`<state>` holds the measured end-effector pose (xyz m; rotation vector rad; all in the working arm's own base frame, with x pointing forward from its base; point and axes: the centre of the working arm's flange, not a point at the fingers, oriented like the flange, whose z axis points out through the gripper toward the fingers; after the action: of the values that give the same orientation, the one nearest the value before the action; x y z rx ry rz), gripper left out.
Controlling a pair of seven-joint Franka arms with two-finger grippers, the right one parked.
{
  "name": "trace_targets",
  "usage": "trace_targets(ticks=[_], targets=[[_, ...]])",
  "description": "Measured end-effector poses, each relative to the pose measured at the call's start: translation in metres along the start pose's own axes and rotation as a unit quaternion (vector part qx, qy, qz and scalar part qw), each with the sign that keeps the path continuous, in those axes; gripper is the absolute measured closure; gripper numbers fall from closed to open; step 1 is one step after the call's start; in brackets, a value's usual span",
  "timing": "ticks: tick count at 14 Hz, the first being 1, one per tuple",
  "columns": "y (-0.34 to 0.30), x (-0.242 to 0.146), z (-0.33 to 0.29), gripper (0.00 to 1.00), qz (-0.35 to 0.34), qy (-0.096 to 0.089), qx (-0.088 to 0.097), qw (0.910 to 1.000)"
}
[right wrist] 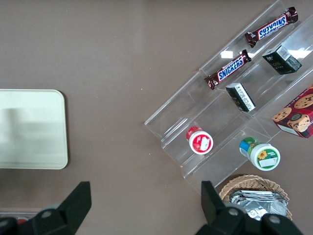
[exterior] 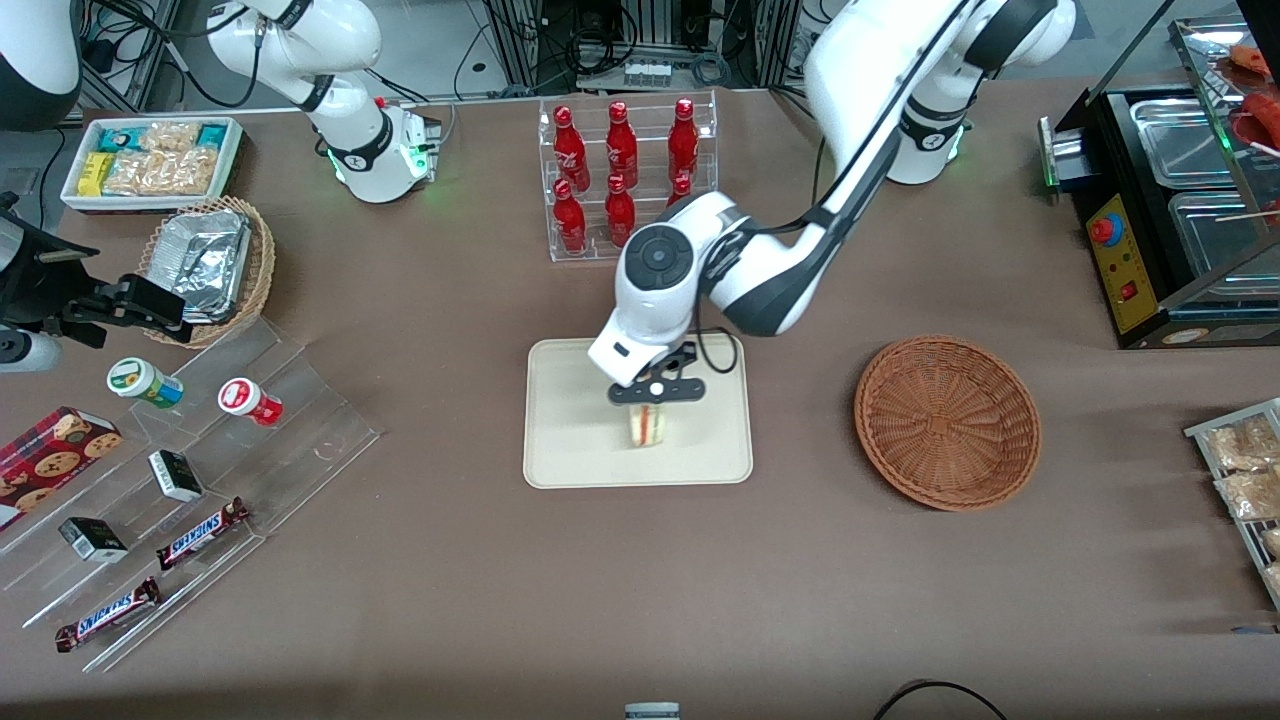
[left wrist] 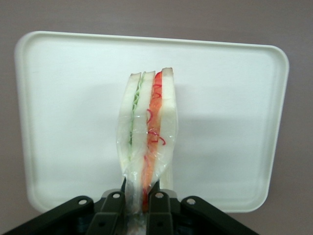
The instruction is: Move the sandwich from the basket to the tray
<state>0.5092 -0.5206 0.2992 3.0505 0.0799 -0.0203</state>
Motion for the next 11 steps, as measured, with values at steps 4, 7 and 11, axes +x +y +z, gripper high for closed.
trace_targets(ticks=[4,7,11], targets=[[0.010,-0.006,0.039,0.85,0.020,0.012,0.003,0.9997],[0.012,-0.009,0.052,0.86,0.017,0.013,0.010,0.9997],[0.014,-0.008,0.046,0.69,0.004,0.014,0.016,0.9998]])
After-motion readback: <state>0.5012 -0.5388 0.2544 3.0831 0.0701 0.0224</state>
